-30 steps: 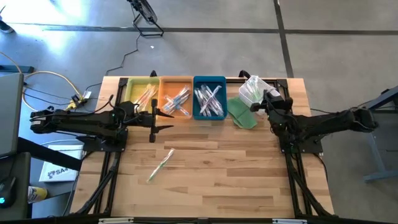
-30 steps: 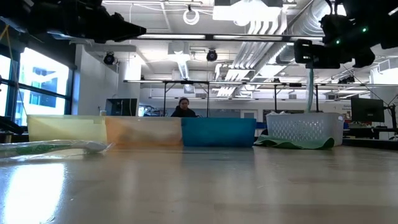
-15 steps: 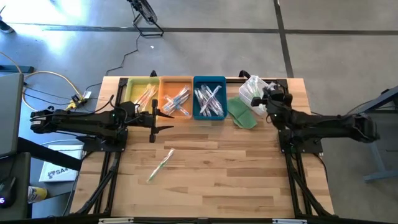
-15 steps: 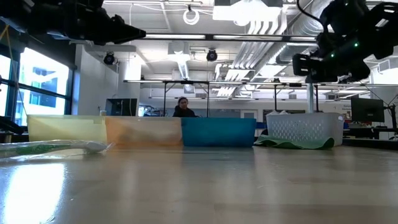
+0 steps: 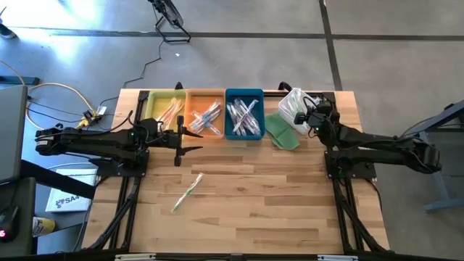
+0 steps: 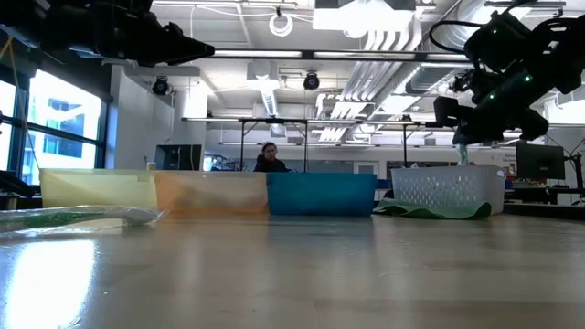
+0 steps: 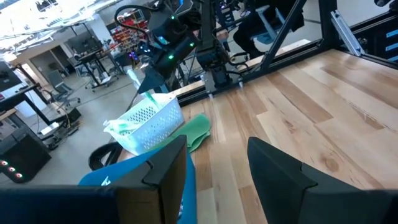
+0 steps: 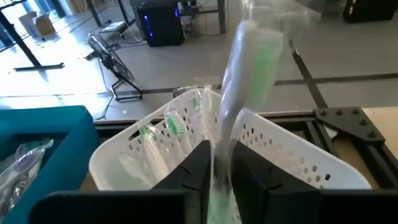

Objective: Pick & Place Toothbrushes
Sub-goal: Put the green toothbrush into the white bin

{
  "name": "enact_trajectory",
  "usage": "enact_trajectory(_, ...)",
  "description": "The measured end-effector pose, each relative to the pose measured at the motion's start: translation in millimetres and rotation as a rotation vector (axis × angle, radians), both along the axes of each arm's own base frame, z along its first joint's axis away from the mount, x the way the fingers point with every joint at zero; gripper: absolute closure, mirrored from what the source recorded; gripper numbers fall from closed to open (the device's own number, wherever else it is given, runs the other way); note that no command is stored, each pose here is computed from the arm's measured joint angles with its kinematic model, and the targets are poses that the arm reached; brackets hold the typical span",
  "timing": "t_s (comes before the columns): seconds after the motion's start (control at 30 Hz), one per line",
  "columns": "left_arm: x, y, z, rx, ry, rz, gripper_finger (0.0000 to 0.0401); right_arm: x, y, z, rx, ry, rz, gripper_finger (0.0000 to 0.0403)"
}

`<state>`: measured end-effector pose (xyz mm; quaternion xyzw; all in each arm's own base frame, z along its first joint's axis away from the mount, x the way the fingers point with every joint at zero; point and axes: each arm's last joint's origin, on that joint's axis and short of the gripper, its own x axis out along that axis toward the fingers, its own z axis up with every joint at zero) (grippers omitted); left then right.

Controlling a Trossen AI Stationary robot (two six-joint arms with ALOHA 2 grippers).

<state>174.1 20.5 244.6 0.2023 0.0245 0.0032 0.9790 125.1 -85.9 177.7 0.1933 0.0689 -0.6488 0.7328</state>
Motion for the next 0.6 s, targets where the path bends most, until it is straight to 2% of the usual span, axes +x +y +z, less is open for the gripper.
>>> enact_trajectory(0.43,-0.1,0.0,-1.1,-0.003,0.011,0.001,0.0237,3.0,-3.1,12.2,-0.126,0.034,-0.037,0.0276)
enact_trajectory(0.53,-0.1,0.0,-2.0,-0.004,0.021,0.001,0.0237,6.2,-4.2,19.3,-0.17,0.015,-0.006,0.0263)
enact_trajectory(0.6,-0.2,0.0,-2.7,-0.005,0.029,0.001,0.0237,10.1,-3.6,24.9,-0.194,-0.03,0.058,0.026)
